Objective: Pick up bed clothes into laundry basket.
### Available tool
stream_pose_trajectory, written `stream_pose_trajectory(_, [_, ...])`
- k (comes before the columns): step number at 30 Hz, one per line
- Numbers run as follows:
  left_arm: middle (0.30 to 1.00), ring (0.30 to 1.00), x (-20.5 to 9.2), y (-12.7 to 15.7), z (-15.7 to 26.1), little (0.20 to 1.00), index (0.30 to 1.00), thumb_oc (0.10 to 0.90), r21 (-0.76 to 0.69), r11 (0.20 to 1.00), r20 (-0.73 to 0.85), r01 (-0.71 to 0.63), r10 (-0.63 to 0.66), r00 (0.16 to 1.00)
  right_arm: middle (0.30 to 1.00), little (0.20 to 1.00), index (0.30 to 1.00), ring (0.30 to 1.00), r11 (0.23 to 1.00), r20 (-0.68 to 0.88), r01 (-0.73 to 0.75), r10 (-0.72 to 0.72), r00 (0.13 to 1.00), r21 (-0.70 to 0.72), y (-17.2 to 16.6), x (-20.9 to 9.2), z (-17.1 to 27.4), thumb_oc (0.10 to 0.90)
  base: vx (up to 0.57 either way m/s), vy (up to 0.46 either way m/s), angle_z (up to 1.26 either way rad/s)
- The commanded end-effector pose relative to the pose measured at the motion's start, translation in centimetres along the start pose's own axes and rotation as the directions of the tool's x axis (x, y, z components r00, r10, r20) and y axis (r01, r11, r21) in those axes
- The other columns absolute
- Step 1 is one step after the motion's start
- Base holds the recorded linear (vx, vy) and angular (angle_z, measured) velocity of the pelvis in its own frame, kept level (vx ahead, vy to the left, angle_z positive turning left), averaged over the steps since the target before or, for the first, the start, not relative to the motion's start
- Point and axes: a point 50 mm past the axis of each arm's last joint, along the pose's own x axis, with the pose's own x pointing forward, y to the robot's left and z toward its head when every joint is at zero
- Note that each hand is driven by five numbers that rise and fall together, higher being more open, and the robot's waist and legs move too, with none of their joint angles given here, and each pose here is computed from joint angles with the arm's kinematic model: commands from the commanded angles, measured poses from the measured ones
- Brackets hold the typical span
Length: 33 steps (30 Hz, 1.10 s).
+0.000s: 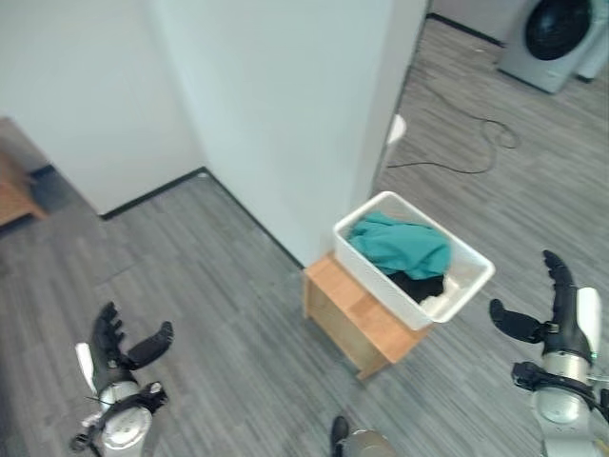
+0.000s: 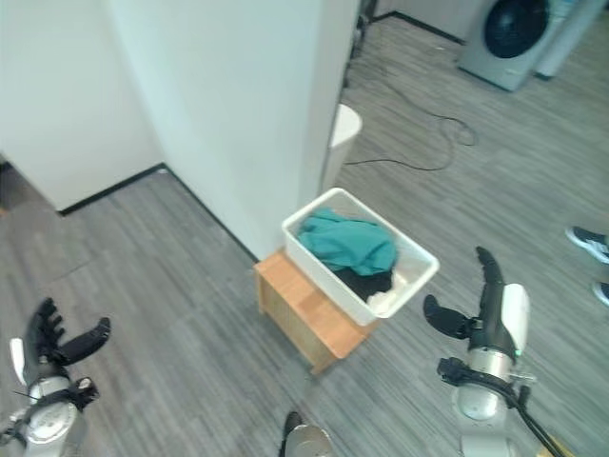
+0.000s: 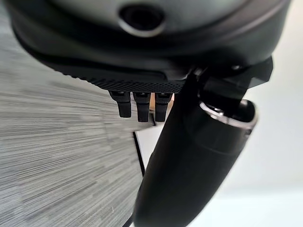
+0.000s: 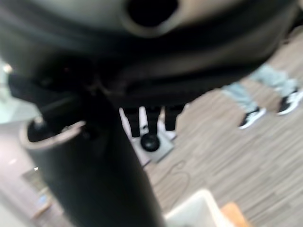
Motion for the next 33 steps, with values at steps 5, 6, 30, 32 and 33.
stream_pose_trajectory(5, [0.9, 0.9, 1.9, 2.0, 6.8, 0.9, 0.9, 0.8, 0.049, 0.999, 0.306, 0.002, -0.017, 0.952, 0.9, 0.9, 0.9, 0.9, 0.992, 0.257, 0.047, -0.076, 0.963, 0.118, 1.0, 0.1, 5.8, 0.8, -0.55, 0.13, 0.95])
stream_pose_trajectory(6, [0.9, 0.9, 1.8, 2.0, 6.6, 0.9, 0.9, 0.8, 0.023, 1.0, 0.299, -0.002, -0.005, 0.954, 0.9, 0.9, 0.9, 0.9, 0.988, 0.276, 0.057, -0.095, 0.957, 0.143, 1.3, 0.1, 6.5, 0.8, -0.6, 0.09, 0.22])
stream_pose_trajectory(30, [0.9, 0.9, 1.3, -0.9, 10.1, 0.9, 0.9, 0.8, -0.163, 0.968, 0.431, 0.191, -0.104, 0.896, 0.9, 0.9, 0.9, 0.9, 0.875, 0.608, -0.228, -0.091, 0.789, 0.427, 2.2, 2.7, 16.2, 0.8, -0.33, -0.112, 0.83])
stream_pose_trajectory(32, [0.9, 0.9, 1.4, -1.1, 10.5, 0.9, 0.9, 0.8, -0.163, 0.965, 0.447, 0.207, -0.115, 0.887, 0.9, 0.9, 0.9, 0.9, 0.872, 0.6, -0.239, -0.075, 0.796, 0.427, 2.5, 2.7, 16.0, 0.8, -0.16, 0.05, 1.74])
stream_pose_trajectory(33, [0.9, 0.9, 1.3, -1.1, 10.5, 0.9, 0.9, 0.8, -0.163, 0.965, 0.447, 0.207, -0.114, 0.887, 0.9, 0.9, 0.9, 0.9, 0.872, 0.601, -0.24, -0.075, 0.796, 0.426, 2.5, 2.7, 16.0, 0.8, -0.34, 0.267, 2.0])
